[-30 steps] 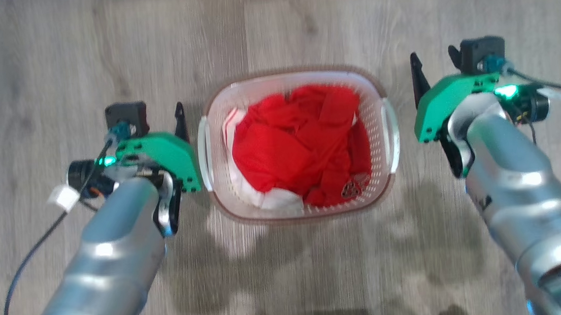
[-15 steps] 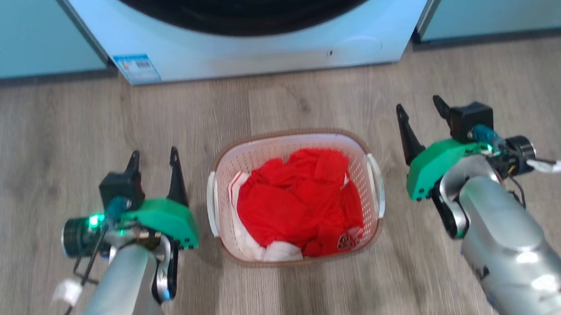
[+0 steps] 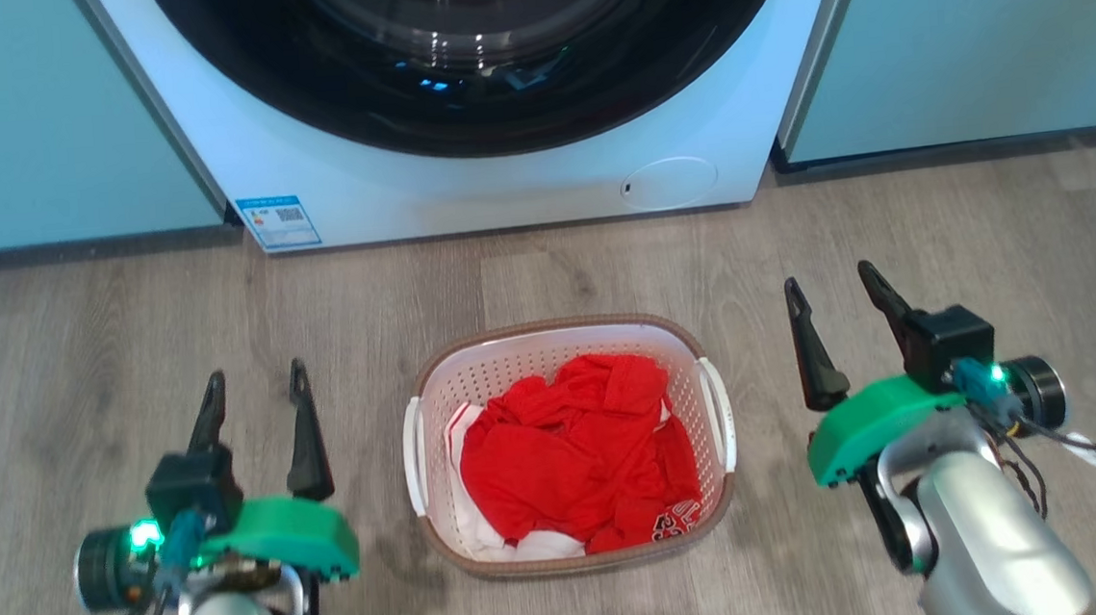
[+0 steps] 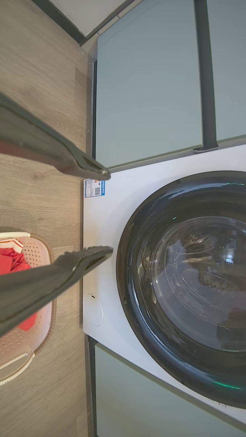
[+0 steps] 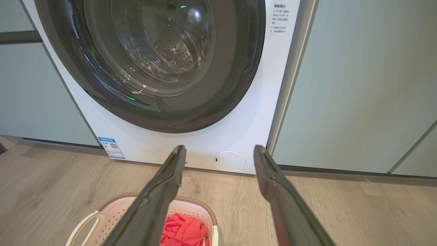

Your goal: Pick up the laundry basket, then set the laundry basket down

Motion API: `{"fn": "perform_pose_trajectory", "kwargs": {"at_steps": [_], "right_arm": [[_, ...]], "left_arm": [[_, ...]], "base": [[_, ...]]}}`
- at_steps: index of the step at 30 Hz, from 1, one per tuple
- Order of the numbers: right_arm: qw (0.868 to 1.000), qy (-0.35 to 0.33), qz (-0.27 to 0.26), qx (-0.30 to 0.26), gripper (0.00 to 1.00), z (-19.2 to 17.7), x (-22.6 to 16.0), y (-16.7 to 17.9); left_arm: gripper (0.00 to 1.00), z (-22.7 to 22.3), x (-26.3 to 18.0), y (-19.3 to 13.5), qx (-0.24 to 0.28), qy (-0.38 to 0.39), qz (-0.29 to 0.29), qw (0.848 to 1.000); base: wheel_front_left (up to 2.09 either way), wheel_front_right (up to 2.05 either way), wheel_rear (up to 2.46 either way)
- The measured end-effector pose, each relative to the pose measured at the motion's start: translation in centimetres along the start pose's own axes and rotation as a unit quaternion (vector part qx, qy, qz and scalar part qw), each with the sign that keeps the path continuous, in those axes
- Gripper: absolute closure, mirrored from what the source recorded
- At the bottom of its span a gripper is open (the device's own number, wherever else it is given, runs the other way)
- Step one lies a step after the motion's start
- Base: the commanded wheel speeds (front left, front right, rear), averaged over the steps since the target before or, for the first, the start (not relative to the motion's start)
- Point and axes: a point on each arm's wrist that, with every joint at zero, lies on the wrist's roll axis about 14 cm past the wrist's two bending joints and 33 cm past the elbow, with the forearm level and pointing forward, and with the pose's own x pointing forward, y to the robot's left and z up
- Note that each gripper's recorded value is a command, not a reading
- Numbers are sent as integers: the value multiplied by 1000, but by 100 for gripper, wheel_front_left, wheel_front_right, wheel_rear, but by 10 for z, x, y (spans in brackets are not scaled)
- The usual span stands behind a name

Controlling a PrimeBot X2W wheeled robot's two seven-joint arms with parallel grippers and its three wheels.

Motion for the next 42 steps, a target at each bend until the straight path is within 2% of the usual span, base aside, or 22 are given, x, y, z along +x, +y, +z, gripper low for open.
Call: {"fn": "perform_pose_trajectory", "kwargs": {"at_steps": [7,20,42], "right_arm": [[1000,-28,-13,3,0,15,-23,-2],[999,-35,-35,11,0,15,-57,-4],[998,-39,-41,9,0,18,-61,-8]], "left_arm": [[0,4,-23,-2,-4,-8,3,1000],[0,4,-46,-2,-3,-10,-1,1000],[0,9,-49,-1,5,-19,-4,1000]], "base": [[0,0,0],[0,0,0],[0,0,0]]}}
